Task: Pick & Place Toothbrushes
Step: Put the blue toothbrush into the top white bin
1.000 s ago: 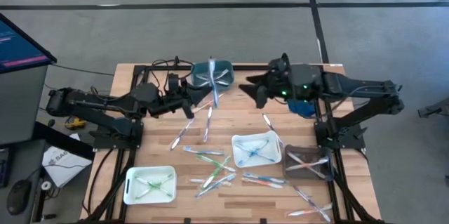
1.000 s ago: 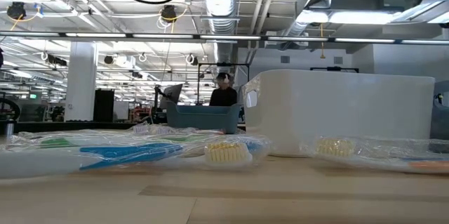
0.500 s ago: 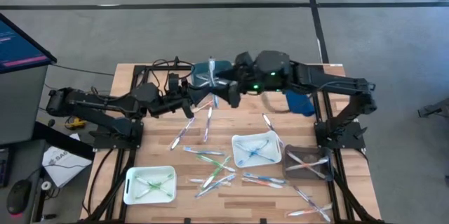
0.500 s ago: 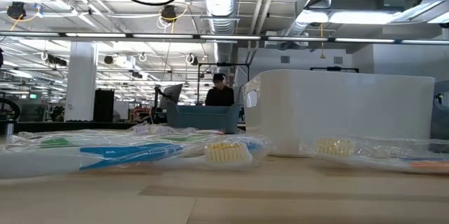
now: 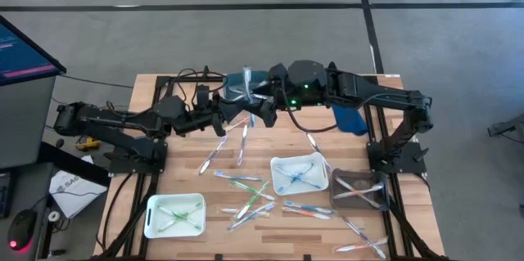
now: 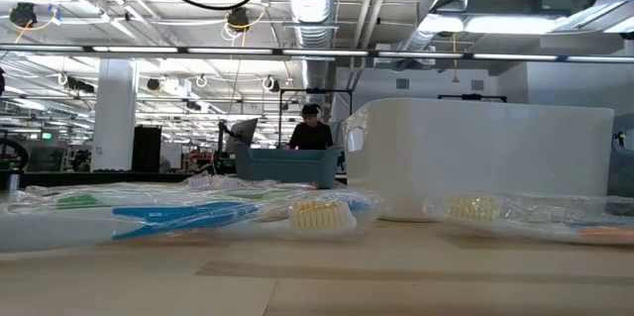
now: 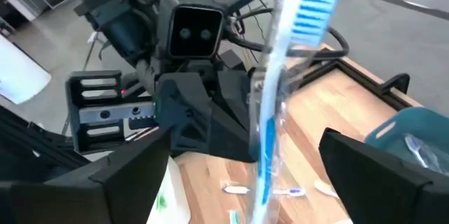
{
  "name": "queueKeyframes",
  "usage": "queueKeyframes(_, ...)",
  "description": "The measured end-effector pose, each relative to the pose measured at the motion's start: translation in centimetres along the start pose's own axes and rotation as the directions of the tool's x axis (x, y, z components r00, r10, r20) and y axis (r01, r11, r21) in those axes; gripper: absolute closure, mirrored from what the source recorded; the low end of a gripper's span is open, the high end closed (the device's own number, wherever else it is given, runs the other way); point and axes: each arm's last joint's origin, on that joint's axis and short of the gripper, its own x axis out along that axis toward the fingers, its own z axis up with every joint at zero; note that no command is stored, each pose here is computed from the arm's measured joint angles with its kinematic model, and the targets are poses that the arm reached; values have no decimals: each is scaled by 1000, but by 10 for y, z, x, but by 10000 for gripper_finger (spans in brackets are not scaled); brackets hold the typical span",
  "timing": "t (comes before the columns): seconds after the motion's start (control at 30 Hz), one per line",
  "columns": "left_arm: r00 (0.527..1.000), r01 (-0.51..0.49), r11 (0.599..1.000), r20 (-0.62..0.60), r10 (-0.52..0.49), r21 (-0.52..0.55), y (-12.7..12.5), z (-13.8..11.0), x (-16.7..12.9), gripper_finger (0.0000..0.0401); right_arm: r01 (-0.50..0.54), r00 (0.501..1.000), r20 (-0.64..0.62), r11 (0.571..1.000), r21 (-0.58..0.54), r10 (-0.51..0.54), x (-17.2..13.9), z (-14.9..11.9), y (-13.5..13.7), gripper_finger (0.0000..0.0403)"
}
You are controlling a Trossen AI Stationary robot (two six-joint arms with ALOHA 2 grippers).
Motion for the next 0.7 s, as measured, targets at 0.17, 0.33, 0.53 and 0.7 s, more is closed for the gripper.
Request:
queueKeyframes(0.17,1000,-9,1000,6,9,2,2,1,1,401,22,1000,16,1000,4,-22,0,1,-1,86)
queueKeyframes(0.33,1000,-19,1000,13,19,4,4,3,1,401,54,999,4,999,0,-54,13,-5,-2,106)
queueKeyframes(0.53,1000,-21,1000,8,21,5,4,2,1,401,49,999,13,999,2,-49,18,-5,-2,110)
queueKeyframes(0.7,1000,-24,1000,-1,24,8,5,2,1,401,49,999,23,999,25,-49,18,-4,-2,110)
